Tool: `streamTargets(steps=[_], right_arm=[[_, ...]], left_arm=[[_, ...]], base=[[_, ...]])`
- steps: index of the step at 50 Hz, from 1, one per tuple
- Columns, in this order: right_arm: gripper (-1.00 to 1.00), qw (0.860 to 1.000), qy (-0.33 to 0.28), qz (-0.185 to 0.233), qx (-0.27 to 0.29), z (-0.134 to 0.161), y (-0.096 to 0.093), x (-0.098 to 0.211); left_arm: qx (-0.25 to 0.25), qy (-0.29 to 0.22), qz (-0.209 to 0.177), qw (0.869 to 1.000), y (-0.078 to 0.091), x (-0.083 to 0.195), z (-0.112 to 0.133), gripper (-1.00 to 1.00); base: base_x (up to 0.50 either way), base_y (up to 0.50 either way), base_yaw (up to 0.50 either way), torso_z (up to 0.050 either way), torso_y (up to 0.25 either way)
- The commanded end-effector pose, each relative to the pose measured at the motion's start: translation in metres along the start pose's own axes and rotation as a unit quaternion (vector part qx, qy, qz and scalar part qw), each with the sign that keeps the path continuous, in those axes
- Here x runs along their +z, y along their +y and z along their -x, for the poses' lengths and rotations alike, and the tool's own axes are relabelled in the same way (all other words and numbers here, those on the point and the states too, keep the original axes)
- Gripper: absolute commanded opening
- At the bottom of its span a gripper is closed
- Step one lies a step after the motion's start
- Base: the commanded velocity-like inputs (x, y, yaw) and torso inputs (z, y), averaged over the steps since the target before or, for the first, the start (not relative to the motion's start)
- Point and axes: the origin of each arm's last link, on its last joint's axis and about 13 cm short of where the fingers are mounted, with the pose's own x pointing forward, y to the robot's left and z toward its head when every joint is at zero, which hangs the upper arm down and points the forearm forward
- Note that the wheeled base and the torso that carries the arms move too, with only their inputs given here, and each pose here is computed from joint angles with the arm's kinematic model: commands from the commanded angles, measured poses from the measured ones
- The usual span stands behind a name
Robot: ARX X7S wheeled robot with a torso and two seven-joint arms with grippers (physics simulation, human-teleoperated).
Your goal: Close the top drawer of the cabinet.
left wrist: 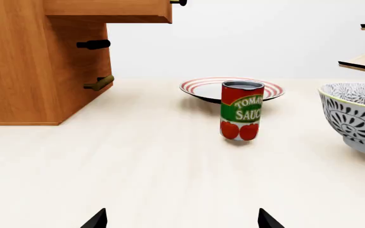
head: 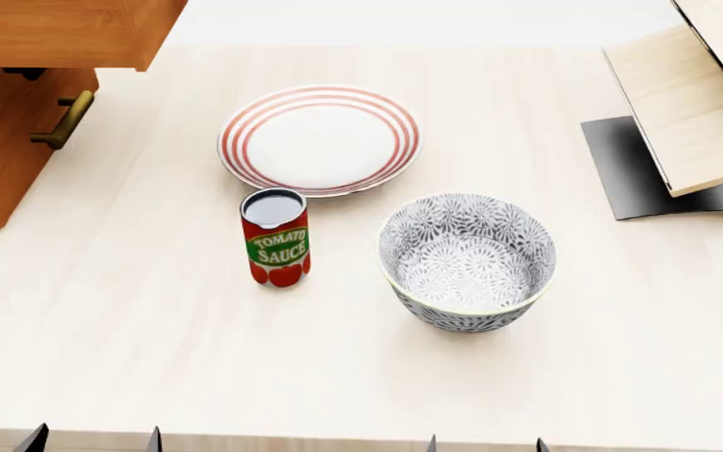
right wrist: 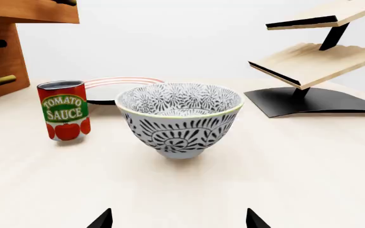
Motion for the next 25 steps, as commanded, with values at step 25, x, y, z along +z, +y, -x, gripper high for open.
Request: streamTargets(steps=[25], right_arm=[[1.00,0.986,-0.146,-0.070,-0.050,-0.013,-0.022,0.134]], left_arm=[[0.011,-0.090,0.033,0.995,0.005,0.121,-0.019,1.00]], base=[[0.00,0.00,0.00,0.000,0.000]])
